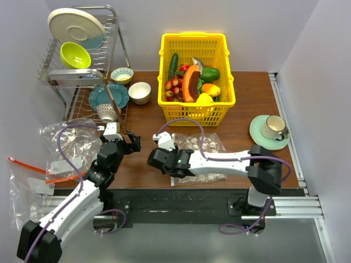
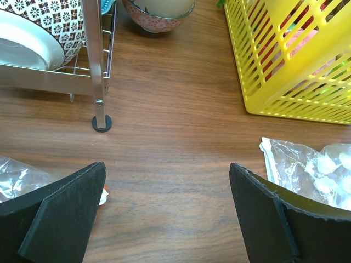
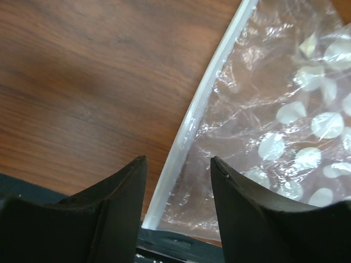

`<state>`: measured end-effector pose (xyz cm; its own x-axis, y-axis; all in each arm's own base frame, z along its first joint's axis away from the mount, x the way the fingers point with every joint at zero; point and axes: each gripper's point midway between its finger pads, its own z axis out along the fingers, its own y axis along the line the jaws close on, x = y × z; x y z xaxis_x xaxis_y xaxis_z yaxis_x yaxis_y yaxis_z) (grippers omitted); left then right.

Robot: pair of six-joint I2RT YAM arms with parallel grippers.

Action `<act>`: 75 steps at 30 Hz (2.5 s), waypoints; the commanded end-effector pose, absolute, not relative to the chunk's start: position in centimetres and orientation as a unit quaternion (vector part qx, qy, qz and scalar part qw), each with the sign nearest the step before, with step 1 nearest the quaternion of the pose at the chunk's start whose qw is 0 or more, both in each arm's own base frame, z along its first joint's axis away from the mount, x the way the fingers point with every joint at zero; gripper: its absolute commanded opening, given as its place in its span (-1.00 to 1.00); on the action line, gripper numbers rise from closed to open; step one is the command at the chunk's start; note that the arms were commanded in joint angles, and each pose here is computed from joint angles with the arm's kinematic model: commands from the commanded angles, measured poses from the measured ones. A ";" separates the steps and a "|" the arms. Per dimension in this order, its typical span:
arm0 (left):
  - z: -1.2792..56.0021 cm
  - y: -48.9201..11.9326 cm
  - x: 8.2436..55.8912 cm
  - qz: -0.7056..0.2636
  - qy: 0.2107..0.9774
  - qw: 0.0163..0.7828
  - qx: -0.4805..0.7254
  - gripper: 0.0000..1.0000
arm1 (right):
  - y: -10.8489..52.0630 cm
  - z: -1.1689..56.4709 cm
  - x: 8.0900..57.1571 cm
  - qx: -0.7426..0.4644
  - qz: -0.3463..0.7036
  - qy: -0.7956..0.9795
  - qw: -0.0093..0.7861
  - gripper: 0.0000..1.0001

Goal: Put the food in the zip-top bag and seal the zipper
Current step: Open the zipper of the food storage bag at the center of the board.

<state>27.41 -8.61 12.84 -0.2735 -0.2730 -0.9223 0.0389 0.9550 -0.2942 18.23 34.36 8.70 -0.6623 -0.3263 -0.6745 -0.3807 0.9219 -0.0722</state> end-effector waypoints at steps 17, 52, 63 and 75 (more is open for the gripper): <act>13.6 -8.5 27.8 -0.131 0.777 0.609 -0.090 1.00 | 33.7 5.0 20.0 -0.156 -0.070 0.911 0.374 -0.22; 22.3 -26.3 20.4 -0.576 0.712 0.400 -0.020 0.68 | 28.1 19.3 16.9 -0.076 0.221 0.856 0.462 -1.00; 20.6 -29.1 19.6 -0.570 0.733 0.370 -0.021 0.44 | 28.5 20.9 16.5 -0.079 0.245 0.849 0.461 -1.00; 19.8 -29.6 20.9 -0.555 0.739 0.379 -0.034 -0.09 | 28.3 21.1 15.8 -0.080 0.272 0.846 0.452 -1.00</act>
